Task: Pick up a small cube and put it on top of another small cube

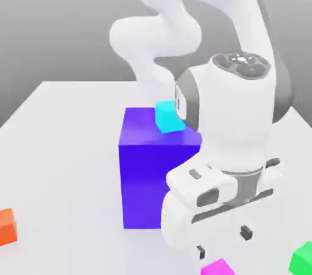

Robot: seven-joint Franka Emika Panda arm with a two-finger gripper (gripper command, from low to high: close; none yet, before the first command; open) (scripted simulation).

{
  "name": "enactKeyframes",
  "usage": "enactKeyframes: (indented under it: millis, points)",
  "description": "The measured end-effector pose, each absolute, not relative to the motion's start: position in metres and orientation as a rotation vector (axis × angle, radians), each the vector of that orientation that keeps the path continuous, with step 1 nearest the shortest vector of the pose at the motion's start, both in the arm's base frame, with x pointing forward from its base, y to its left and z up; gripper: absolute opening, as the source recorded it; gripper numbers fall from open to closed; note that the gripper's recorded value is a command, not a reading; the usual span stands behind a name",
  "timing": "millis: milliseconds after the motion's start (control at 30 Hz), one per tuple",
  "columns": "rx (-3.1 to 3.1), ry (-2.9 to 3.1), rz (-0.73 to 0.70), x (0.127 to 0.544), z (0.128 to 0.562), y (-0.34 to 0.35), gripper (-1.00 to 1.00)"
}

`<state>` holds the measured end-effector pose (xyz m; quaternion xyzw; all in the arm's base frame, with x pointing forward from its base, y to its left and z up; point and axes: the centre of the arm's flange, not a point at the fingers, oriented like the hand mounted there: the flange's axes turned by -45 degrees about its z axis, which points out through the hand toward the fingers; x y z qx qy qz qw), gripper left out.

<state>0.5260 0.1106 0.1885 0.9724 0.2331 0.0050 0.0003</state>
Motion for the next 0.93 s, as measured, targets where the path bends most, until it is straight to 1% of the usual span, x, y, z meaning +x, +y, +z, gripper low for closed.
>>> enactKeyframes:
  millis: [100,133,300,333,400,500,600,700,733,800,833,933]
  points:
    - [3.053,0.741,0.002,0.525,0.144,0.112,0.00]
    - [3.053,0.742,0.001,0.524,0.133,0.112,-1.00]
    - [3.053,0.741,0.000,0.524,0.133,0.112,-1.00]
    - [3.053,0.742,0.000,0.524,0.128,0.112,-1.00]
    - [3.053,0.742,-0.001,0.524,0.142,0.112,-1.00]
    - [3.053,0.744,-0.001,0.524,0.180,0.112,-1.00]
    - [2.973,1.030,-0.002,0.518,0.209,0.178,-1.00]
    - [2.841,1.350,-0.002,0.500,0.229,0.253,-1.00]
    - [2.802,1.427,-0.002,0.495,0.224,0.272,-1.00]
    - [2.771,1.484,-0.002,0.491,0.200,0.286,-1.00]
    - [2.765,1.493,-0.001,0.490,0.187,0.288,1.00]
    - [2.765,1.493,-0.001,0.490,0.187,0.288,1.00]
